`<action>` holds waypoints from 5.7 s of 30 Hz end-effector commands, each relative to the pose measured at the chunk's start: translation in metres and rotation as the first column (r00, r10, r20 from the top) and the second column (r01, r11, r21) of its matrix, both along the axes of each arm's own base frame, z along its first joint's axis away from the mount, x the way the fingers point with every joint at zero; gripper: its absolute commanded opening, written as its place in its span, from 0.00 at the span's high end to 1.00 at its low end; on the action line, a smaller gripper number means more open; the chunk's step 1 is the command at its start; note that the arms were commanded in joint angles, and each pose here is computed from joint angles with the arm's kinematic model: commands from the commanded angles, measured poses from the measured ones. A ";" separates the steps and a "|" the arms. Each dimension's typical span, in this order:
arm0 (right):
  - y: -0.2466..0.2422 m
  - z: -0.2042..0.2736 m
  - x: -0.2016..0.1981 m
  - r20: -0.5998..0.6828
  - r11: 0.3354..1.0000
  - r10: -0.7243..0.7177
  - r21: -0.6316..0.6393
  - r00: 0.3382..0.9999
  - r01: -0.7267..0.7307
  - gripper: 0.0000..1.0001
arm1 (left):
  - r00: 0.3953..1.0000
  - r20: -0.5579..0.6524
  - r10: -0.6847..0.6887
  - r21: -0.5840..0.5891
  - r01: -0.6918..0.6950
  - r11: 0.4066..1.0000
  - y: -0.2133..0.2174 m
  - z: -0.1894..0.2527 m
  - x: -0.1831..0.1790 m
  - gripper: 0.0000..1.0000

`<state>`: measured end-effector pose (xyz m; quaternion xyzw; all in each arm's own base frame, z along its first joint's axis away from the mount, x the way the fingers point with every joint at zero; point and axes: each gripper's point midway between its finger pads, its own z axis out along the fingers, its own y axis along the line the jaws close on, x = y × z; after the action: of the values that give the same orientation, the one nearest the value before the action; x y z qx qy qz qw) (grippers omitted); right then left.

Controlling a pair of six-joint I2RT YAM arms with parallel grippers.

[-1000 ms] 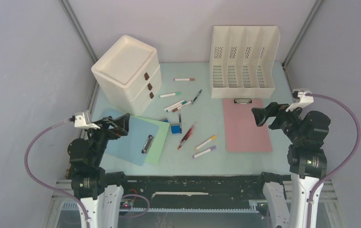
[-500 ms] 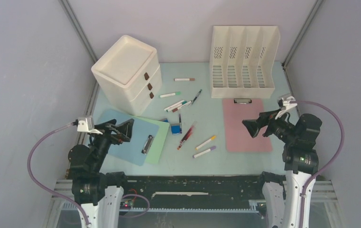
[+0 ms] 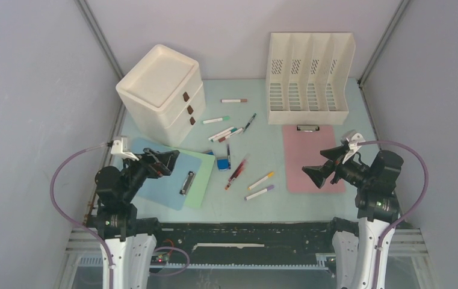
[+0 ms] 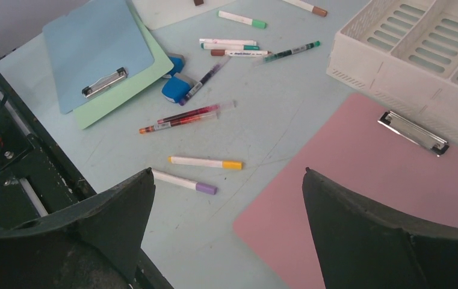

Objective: Organize the desk
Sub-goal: Pick up the folder from the center of the board.

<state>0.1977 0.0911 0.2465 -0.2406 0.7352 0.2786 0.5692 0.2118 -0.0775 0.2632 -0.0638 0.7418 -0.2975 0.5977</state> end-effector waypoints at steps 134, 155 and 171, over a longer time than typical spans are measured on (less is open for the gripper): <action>0.014 -0.033 0.016 -0.067 0.961 0.100 -0.251 0.993 -0.114 0.00 | 1.000 0.005 -0.005 0.238 0.003 0.971 -0.074 -0.060 0.011 0.00; 0.014 -0.031 0.011 -0.050 0.958 0.113 -0.261 0.992 -0.122 0.00 | 0.914 -0.264 0.308 0.570 -0.109 0.814 -0.041 -0.140 0.029 0.00; 0.016 -0.030 0.009 -0.046 0.957 0.123 -0.258 0.991 -0.131 0.00 | 0.855 -0.393 0.339 0.632 -0.017 0.775 -0.040 -0.201 0.025 0.38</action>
<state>0.2087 0.1032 0.2119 -0.3406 0.7694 0.2156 0.4955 0.2377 -0.1149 0.0722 0.0059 0.9080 0.0685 0.4132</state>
